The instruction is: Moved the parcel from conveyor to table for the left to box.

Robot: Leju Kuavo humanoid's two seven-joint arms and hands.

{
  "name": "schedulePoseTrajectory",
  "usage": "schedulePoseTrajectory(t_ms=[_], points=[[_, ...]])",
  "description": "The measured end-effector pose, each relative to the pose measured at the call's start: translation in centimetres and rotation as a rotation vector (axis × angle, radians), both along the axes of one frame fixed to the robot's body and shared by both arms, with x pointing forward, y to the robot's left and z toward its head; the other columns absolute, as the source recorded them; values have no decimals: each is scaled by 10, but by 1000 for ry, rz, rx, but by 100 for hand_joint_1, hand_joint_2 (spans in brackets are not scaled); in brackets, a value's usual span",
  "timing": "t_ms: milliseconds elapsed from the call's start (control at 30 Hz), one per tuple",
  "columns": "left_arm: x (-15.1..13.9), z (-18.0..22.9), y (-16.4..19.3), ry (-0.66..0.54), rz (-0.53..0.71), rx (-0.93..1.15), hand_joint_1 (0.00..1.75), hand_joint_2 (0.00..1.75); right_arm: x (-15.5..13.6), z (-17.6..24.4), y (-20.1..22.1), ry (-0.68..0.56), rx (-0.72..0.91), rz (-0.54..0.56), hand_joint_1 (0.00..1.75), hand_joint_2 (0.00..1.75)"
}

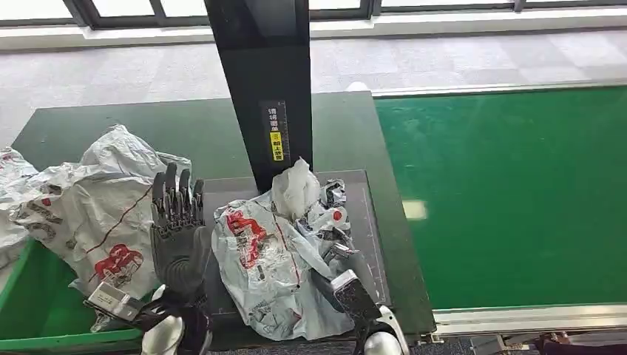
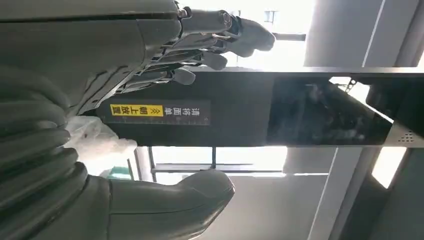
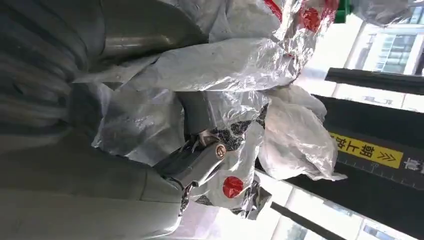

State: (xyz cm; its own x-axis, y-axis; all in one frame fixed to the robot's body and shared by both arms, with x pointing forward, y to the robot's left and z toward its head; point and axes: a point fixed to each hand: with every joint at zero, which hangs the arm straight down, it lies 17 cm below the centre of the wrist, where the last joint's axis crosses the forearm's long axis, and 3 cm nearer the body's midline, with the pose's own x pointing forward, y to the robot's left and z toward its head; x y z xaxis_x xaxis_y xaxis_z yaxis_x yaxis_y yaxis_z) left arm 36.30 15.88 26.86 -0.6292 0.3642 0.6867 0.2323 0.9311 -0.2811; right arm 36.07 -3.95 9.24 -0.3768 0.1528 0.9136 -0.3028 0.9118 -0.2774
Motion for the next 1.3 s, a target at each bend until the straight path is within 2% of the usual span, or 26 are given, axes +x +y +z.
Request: schedulePoseTrajectory(t_ms=[167,467,533,667,900,933,1067,1300], points=[[-3,2,-1,-12,-17,6,0,175,-8,21,3,-9,154,89,0,175],[-4,2,8,-14,3,6,0,175,-4,59,-17,-108,189,45,0,175],[-5,3,9,-16,6,8,0,175,-2,66,-28,-147,163,-8,0,175],[-9,5,12,-21,19,19,0,175,9,85,-73,-272,54,-258,0,175],[-12,6,17,-21,47,20,0,175,11,98,-120,-337,-34,-483,0,175],[-12,6,18,-20,51,21,0,175,10,97,-124,-348,-78,-516,0,0],[-12,7,20,-21,61,21,0,175,16,86,-128,-333,-276,-588,0,0],[-12,7,20,-22,61,21,0,175,19,69,-128,-267,-285,-585,0,0]])
